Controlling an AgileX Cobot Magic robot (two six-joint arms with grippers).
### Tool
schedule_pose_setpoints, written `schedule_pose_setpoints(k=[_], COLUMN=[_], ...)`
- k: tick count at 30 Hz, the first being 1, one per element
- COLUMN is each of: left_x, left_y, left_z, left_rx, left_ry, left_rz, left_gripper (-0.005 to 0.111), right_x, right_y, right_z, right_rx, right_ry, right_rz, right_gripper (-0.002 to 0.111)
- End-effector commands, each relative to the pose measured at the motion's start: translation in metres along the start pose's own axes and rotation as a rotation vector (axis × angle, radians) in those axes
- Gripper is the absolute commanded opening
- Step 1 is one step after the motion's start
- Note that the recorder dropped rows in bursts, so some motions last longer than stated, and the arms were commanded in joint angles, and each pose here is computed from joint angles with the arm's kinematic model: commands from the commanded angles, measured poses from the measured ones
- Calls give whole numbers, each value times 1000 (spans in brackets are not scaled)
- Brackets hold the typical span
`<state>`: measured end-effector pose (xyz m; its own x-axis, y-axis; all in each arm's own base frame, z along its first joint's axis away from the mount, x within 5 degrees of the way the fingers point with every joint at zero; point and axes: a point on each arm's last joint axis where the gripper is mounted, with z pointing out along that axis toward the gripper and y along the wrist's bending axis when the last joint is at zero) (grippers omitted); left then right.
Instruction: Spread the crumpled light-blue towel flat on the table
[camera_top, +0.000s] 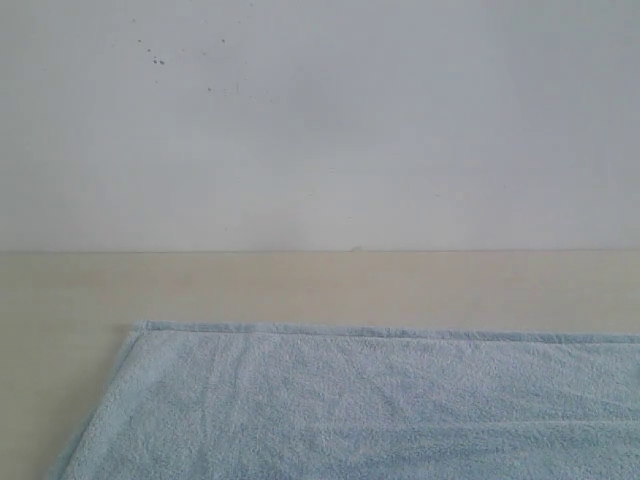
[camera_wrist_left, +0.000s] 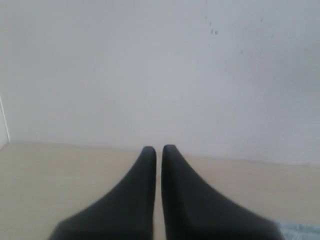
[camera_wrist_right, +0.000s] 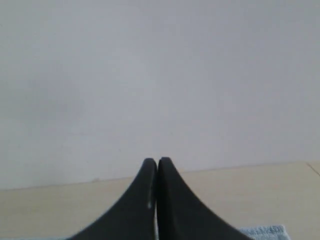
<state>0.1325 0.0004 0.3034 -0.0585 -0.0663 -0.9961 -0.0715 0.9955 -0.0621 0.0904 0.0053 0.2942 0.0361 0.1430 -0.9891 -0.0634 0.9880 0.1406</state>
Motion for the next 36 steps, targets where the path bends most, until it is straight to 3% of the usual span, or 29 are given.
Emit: schedule_pose_setpoints(k=[1, 4, 8, 10, 13, 16, 19, 24, 27, 28, 30, 36], left_x=[7, 11, 20, 33, 61, 66, 68, 95, 95, 95, 95, 95], left_y=[7, 5, 2, 3, 4, 17, 19, 25, 24, 24, 24, 24], left_z=[-47, -70, -93, -91, -79, -75, -74, -68, -68, -68, -68, -68], left_rx=[49, 113, 189, 169, 168, 43, 35, -27, -20, -20, -20, -20], left_ry=[-164, -259, -367, -351, -261, -233, -207, -131, -131, -132, -132, -132], left_rz=[-25, 42, 158, 222, 235, 4, -144, -135, -132, -130, -130, -130], left_gripper=[4, 4, 4, 4, 4, 4, 4, 4, 4, 4, 4, 4], right_x=[-8, -12, 3, 18, 37, 65, 95, 93, 93, 93, 93, 93], right_y=[3, 4, 6, 8, 4, -4, -9, -10, -10, -10, -8, -8], right_z=[-40, -61, -60, -59, -52, -42, -38, -37, -37, -37, -37, -37], right_rx=[-45, -61, -94, -115, -92, -53, -26, -28, -30, -30, -30, -29], right_ry=[-149, -243, -82, 70, 127, 128, 167, 128, 128, 128, 131, 131], right_rz=[-4, -32, -42, -49, -88, -124, 2, -101, -101, -42, 229, 256], right_gripper=[0, 0, 0, 0, 0, 0, 0, 0, 0, 0, 0, 0])
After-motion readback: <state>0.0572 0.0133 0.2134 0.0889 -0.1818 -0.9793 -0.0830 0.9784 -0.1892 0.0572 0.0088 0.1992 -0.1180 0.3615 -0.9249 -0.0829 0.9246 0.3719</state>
